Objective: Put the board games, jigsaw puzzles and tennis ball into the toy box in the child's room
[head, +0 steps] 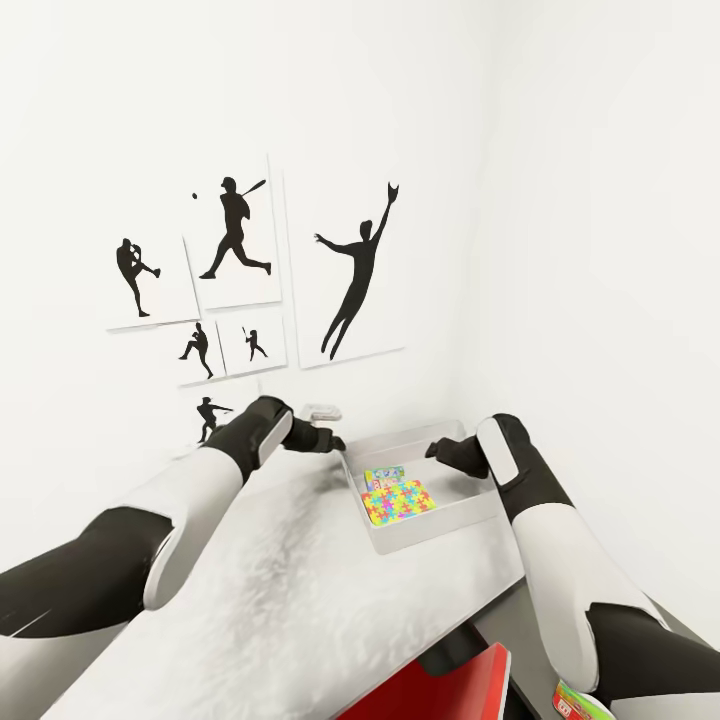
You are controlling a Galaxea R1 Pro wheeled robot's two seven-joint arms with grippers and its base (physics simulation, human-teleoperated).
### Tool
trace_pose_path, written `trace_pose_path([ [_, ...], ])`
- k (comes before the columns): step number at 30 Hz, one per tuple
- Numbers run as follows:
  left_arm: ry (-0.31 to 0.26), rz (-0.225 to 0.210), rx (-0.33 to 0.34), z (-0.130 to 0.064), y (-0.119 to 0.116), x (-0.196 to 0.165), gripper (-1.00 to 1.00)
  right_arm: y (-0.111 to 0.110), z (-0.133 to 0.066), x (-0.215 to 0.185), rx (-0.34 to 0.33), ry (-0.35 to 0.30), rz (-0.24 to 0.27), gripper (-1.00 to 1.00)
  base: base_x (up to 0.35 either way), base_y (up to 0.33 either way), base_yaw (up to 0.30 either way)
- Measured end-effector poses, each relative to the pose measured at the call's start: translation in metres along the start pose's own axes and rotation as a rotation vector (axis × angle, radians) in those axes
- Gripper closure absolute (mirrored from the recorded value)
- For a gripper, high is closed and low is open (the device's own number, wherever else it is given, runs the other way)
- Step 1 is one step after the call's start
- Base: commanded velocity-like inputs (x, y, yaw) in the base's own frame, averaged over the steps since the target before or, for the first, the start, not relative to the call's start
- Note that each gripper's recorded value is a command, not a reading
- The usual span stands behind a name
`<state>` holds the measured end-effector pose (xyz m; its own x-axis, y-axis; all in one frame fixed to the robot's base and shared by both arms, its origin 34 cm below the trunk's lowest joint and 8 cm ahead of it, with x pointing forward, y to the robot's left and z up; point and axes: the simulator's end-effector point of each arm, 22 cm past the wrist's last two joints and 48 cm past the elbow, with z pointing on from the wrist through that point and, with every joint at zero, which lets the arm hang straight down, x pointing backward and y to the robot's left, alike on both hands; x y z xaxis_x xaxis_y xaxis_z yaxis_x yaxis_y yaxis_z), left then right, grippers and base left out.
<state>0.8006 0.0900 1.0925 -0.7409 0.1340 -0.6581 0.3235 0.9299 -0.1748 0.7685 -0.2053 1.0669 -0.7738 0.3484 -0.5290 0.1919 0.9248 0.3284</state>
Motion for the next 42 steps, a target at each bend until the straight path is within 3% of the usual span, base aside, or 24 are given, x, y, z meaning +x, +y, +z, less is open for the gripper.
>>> trace_pose_path([
  [9, -0.031, -0.044, -0.023, 0.012, 0.012, 0.009, -1.0, -0.006, 0.014, 0.012, 0.016, 0.016, 0.019, -1.0, 0.0, 0.0, 0.0],
  [25, -0.043, -0.029, 0.013, 0.019, -0.018, 0.007, -1.0, -0.011, 0.017, 0.015, 0.024, 0.025, 0.025, -1.0, 0.0, 0.0, 0.0],
  [42, -0.06, -0.025, 0.022, 0.024, -0.019, 0.004, -1.0, -0.023, 0.026, 0.022, 0.042, 0.047, 0.034, -1.0, 0.0, 0.0, 0.0],
])
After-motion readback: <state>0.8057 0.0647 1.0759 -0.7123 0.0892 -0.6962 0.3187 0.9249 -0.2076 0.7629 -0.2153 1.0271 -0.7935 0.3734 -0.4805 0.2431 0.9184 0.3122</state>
